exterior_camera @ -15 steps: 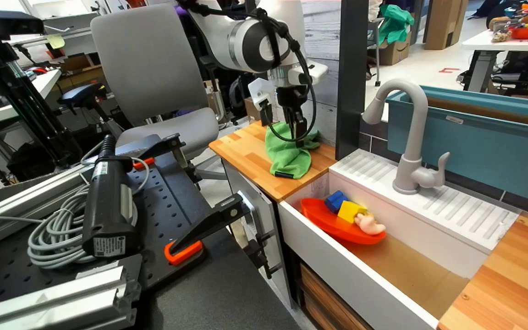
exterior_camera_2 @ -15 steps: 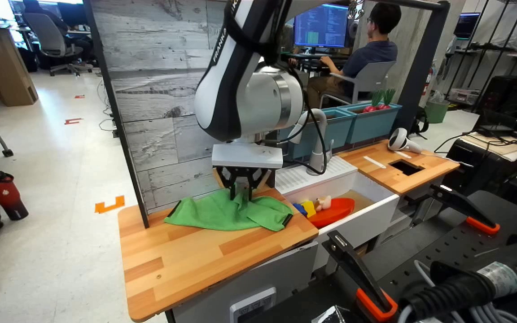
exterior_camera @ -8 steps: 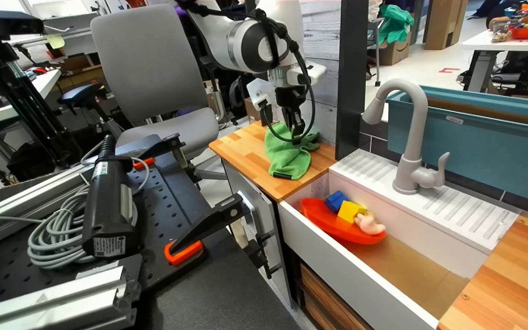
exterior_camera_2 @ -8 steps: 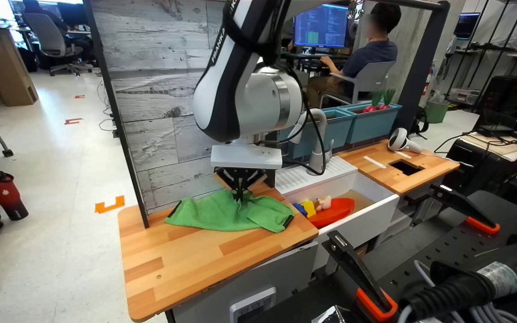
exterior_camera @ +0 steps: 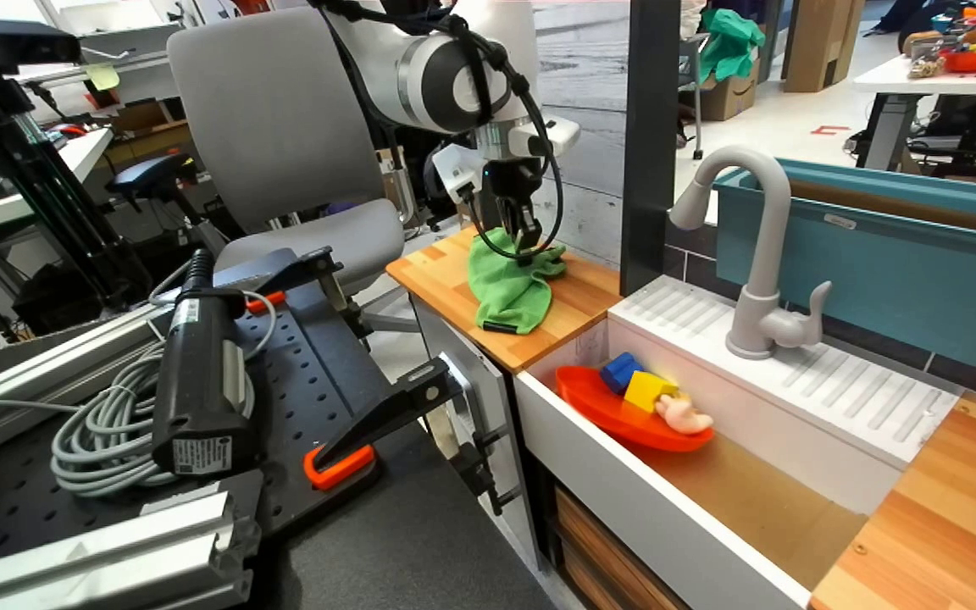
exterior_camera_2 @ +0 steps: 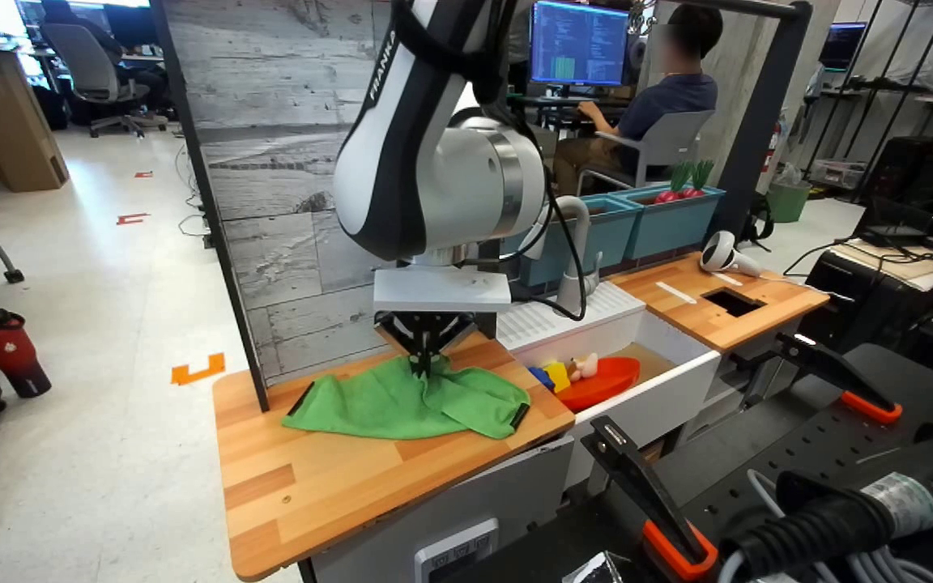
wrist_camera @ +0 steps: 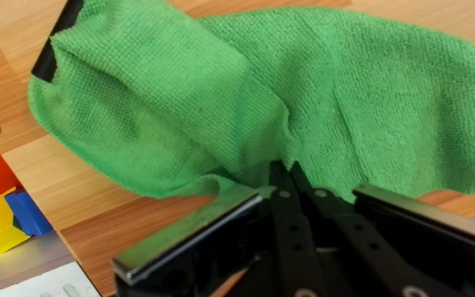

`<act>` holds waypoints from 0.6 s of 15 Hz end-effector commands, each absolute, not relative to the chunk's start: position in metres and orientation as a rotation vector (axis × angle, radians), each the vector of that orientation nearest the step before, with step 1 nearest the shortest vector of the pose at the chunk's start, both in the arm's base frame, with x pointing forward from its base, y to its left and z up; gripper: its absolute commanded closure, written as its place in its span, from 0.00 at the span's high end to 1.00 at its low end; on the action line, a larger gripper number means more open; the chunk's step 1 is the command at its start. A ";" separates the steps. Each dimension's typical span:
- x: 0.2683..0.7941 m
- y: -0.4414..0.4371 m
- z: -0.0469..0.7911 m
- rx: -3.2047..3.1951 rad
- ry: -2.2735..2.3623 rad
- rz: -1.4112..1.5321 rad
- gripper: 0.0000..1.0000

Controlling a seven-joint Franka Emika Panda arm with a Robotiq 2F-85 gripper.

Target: Fold the green towel

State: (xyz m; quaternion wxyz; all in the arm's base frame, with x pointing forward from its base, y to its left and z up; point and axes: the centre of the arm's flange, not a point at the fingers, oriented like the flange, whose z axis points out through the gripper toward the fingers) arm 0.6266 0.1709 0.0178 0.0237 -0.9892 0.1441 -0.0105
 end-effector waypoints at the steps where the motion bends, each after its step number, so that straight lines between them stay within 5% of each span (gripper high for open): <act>1: 0.597 0.188 0.058 -3.046 0.359 -0.068 0.01; 9: 0.602 0.199 0.113 -2.987 0.361 -0.140 0.01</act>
